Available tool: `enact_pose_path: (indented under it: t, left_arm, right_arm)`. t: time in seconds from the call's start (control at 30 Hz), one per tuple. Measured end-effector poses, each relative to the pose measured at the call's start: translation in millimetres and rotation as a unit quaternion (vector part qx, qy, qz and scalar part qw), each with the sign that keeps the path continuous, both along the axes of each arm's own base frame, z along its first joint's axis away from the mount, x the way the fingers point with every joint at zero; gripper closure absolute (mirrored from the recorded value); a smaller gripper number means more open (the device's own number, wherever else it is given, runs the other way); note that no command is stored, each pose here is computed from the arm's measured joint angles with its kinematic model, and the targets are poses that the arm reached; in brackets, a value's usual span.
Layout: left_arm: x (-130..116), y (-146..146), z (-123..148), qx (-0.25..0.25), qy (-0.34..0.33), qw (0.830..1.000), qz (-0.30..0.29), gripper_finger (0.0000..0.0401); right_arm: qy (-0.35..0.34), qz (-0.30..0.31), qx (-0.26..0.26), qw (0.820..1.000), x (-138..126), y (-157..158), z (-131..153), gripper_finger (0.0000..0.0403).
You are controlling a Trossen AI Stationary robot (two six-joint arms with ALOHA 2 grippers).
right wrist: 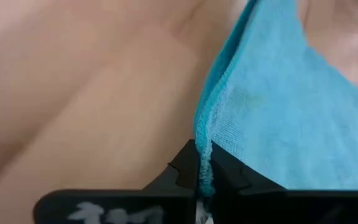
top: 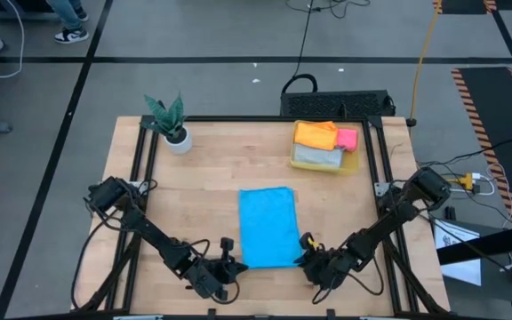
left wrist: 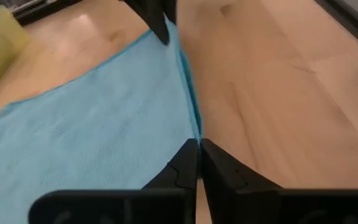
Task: Fold microfiber towels
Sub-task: Fold the blue kitchen towel
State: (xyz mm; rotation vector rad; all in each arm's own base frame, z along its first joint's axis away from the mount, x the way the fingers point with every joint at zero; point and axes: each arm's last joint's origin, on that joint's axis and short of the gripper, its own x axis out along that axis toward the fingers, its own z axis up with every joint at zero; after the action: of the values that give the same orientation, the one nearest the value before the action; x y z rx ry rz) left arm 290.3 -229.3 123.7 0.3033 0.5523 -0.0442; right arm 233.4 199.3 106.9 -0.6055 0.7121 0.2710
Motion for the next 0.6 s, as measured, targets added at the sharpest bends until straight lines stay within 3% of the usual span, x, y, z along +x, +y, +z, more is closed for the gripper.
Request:
enact_pose_path:
  t: [0.13, 0.27, 0.6]
  left_arm:
    - [-0.8, -3.5, -0.5, -0.023, 0.018, 0.999, -0.041, 0.0387]
    - [0.0, -4.5, -0.2, -0.030, 0.026, 0.997, -0.071, 0.0374]
    - [1.6, -4.7, -3.3, -0.007, 0.033, 0.993, -0.110, 0.0225]
  right_arm:
    - [-0.014, -0.017, 0.039, 0.999, -0.4, 1.1, 11.3, 0.0397]
    - [-0.012, -0.029, 0.044, 0.999, 1.1, -1.9, 12.0, 0.0399]
    - [0.010, -0.040, 0.085, 0.996, 7.4, -8.7, 11.6, 0.0400]
